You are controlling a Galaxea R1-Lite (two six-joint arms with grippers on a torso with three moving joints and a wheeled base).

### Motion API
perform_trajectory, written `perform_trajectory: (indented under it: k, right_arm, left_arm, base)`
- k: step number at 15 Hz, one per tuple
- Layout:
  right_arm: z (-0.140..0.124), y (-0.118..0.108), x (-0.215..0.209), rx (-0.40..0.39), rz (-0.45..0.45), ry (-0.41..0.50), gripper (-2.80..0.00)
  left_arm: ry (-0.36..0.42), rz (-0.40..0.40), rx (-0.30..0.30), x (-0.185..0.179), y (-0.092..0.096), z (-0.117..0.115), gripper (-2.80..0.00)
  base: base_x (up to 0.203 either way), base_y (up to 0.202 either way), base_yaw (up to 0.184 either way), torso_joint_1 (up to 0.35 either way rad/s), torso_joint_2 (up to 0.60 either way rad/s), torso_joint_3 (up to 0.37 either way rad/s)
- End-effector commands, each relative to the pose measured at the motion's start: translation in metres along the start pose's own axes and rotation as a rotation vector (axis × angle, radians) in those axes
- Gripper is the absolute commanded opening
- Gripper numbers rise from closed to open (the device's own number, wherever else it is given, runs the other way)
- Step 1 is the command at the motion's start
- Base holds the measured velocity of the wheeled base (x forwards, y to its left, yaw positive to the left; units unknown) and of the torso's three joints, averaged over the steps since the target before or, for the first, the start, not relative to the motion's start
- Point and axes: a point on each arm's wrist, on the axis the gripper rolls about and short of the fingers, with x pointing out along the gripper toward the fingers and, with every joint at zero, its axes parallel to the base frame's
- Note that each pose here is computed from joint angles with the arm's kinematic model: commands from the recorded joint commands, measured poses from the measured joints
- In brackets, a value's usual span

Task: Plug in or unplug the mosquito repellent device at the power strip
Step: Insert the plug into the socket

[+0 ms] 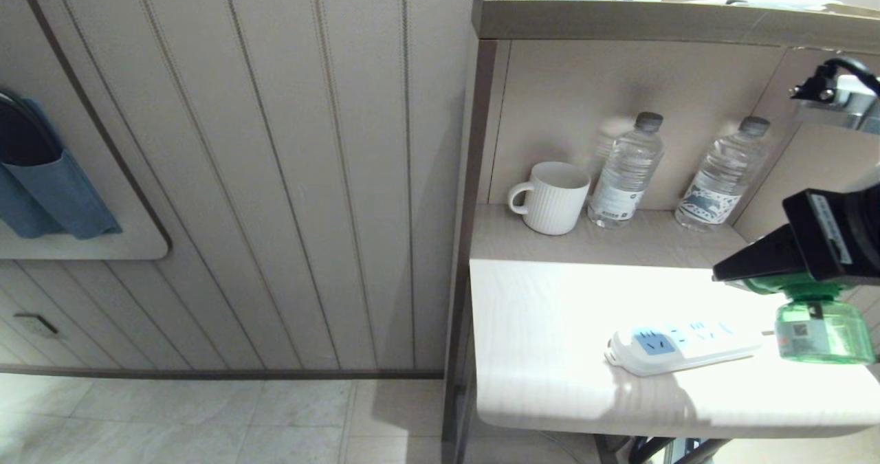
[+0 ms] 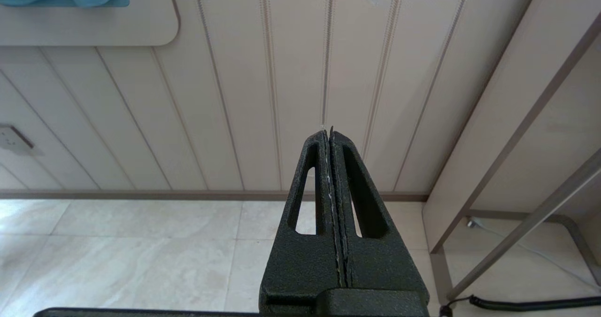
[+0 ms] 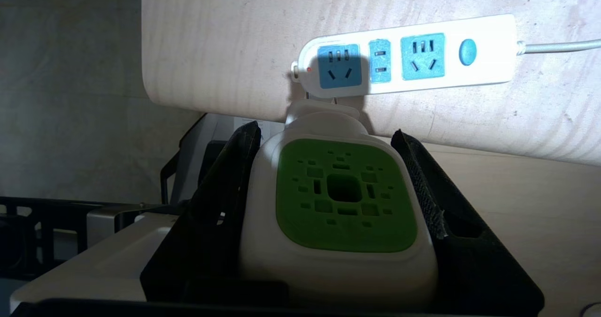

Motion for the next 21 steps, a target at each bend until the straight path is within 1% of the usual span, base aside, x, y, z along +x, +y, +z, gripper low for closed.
perform_trajectory:
  k: [1, 3, 5, 8, 9, 14, 18, 21]
  right_arm:
    - [0.001, -0.003, 0.004, 0.018, -0.011, 0.020, -2.80]
    - [0.000, -0.004, 0.002, 0.017, -0.009, 0.019, -2.80]
    - [-0.005, -0.004, -0.004, -0.007, 0.011, 0.010, -2.80]
    - [-0.007, -0.004, 0.003, -0.098, -0.002, 0.040, -2.80]
    - [-0.008, -0.004, 0.006, -0.114, -0.009, 0.054, -2.80]
    - [-0.007, -0.002, 0.014, -0.120, -0.017, 0.076, -2.80]
    - [-0.004, -0.002, 0.012, -0.126, -0.014, 0.061, -2.80]
    - [-0.002, -0.001, 0.017, -0.126, -0.022, 0.073, -2.80]
  left_arm:
    - [0.002, 0.000, 0.000, 0.000, 0.000, 0.000, -2.80]
    - [0.002, 0.000, 0.000, 0.000, 0.000, 0.000, -2.80]
    - [0.002, 0.000, 0.000, 0.000, 0.000, 0.000, -2.80]
    - [0.002, 0.000, 0.000, 0.000, 0.000, 0.000, -2.80]
    - [0.002, 0.000, 0.000, 0.000, 0.000, 0.000, -2.80]
    - [0.002, 0.000, 0.000, 0.000, 0.000, 0.000, -2.80]
    - [0.002, 0.000, 0.000, 0.000, 0.000, 0.000, -2.80]
    - [0.000, 0.000, 0.001, 0.000, 0.000, 0.000, -2.80]
  base:
    - [0.000, 0.000, 0.000, 0.000, 0.00, 0.000]
    - [0.000, 0.000, 0.000, 0.000, 0.00, 0.000]
    - [0.000, 0.000, 0.000, 0.000, 0.00, 0.000]
    - [0.000, 0.000, 0.000, 0.000, 0.00, 0.000]
    - [0.000, 0.000, 0.000, 0.000, 0.00, 0.000]
    - [0.000, 0.000, 0.000, 0.000, 0.00, 0.000]
    - [0.000, 0.000, 0.000, 0.000, 0.00, 0.000]
    - [0.000, 0.000, 0.000, 0.000, 0.00, 0.000]
